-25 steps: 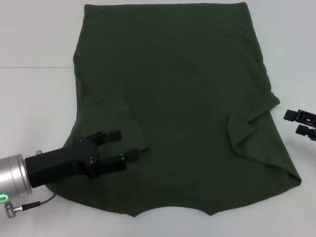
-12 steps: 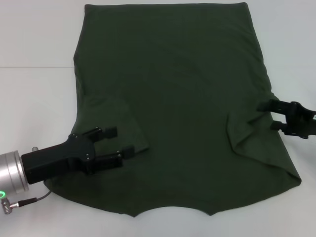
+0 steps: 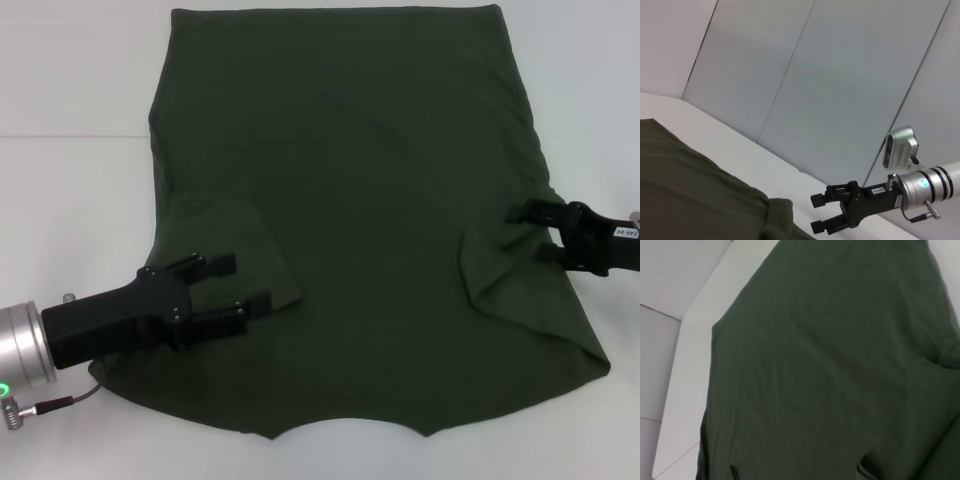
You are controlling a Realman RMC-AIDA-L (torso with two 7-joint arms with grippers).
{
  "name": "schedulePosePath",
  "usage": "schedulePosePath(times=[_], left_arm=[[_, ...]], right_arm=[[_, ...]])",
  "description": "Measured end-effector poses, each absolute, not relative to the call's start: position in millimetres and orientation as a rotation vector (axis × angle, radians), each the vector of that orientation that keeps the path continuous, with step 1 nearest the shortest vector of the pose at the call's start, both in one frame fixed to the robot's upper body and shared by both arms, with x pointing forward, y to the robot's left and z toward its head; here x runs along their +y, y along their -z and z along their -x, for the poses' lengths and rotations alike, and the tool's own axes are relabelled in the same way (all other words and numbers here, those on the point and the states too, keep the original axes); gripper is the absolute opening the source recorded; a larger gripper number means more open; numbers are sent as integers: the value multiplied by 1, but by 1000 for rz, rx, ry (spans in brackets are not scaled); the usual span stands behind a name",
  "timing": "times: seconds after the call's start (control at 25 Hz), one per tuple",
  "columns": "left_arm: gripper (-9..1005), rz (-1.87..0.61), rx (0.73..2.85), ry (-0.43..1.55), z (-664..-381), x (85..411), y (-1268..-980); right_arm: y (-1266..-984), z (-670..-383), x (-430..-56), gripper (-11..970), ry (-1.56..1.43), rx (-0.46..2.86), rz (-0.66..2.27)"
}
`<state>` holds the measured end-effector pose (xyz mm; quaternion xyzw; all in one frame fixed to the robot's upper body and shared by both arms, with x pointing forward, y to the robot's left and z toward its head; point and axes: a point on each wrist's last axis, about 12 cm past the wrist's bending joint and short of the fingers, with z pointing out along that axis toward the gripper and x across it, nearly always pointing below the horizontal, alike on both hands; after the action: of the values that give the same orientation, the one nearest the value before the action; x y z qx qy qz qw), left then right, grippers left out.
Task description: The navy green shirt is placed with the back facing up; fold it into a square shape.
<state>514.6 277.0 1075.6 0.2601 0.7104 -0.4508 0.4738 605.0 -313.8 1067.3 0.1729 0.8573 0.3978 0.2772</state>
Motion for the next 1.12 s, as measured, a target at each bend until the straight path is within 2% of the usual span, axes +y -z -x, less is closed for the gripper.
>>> schedulePosePath(times=[1.12], left_arm=[[938,-631,1739,1107,-512,279,-1075]], right_arm=[[-1056,-605,-289,899,-1062,2334,-443]])
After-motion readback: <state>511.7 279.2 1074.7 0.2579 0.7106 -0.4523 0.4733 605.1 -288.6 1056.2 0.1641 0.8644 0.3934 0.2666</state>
